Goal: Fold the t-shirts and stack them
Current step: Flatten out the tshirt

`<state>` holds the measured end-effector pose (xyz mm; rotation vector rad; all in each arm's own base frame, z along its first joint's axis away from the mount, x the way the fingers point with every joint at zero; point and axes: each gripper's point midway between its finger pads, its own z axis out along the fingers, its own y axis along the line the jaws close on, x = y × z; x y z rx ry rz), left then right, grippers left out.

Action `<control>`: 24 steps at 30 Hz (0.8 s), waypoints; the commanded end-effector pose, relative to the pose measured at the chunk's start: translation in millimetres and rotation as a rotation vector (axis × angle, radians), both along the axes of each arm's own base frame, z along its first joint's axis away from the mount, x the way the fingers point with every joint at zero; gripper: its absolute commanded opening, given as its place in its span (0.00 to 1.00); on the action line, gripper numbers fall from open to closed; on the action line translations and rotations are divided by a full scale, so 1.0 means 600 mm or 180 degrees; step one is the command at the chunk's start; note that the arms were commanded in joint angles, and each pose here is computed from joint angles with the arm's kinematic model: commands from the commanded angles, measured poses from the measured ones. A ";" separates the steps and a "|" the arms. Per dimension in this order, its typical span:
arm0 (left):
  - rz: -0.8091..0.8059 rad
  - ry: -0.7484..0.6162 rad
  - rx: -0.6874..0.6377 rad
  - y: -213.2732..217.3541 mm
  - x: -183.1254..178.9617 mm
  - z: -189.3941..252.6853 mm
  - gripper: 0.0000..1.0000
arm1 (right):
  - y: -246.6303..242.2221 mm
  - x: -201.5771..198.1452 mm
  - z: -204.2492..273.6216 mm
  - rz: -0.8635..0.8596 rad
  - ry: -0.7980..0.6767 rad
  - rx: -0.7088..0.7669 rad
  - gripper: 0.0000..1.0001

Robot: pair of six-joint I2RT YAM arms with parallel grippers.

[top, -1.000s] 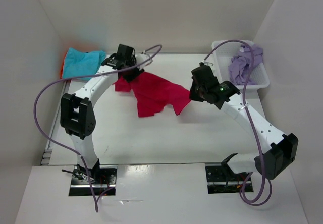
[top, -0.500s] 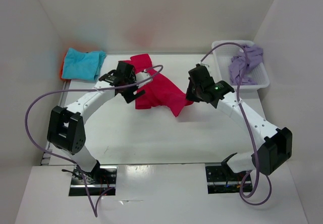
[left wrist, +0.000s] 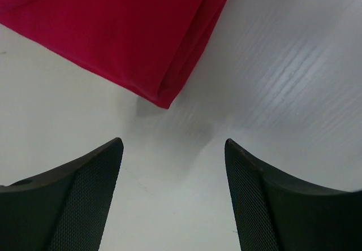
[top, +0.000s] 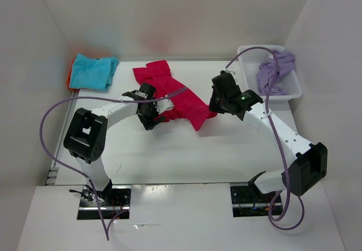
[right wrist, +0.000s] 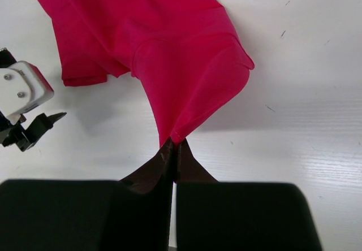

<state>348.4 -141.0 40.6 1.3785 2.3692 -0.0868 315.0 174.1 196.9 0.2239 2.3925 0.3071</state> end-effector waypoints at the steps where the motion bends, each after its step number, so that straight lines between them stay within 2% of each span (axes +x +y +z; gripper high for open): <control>1: 0.0000 -0.0035 -0.0226 -0.030 0.020 -0.003 0.80 | -0.006 0.018 0.049 -0.0069 -0.0297 0.0062 0.00; 7: -0.0028 0.0028 -0.0208 -0.043 0.020 -0.030 0.80 | -0.019 0.020 0.061 -0.0133 -0.0353 0.0091 0.00; 11: 0.0041 -0.0034 -0.0229 -0.051 0.041 -0.031 0.71 | -0.020 0.017 0.058 -0.0133 -0.0327 0.0076 0.00; 13: 0.0067 -0.0057 -0.0252 -0.055 0.049 -0.032 0.63 | -0.022 0.013 0.061 -0.0133 -0.0327 0.0076 0.00; 16: 0.0114 -0.0040 -0.0232 -0.056 0.057 -0.040 0.36 | -0.025 0.014 0.061 -0.0153 -0.0338 0.0059 0.00; 17: 0.0135 -0.0025 -0.0176 -0.051 0.057 -0.048 0.22 | -0.031 0.017 0.061 -0.0192 -0.0338 0.0056 0.00; 18: 0.0191 -0.0024 -0.0166 -0.049 0.057 -0.048 0.00 | -0.034 0.013 0.064 -0.0192 -0.0338 0.0056 0.00; 22: 0.0345 -0.0258 -0.0133 -0.020 0.075 -0.006 0.00 | -0.079 0.041 0.093 -0.0349 -0.0459 0.0050 0.00; 23: 0.0398 -0.0483 -0.0235 -0.015 0.097 0.048 0.00 | -0.091 0.045 0.104 -0.0381 -0.0484 0.0047 0.00; 24: 0.0556 -0.0575 -0.0225 0.018 0.110 0.076 0.00 | -0.119 0.055 0.118 -0.0472 -0.0538 -0.0005 0.00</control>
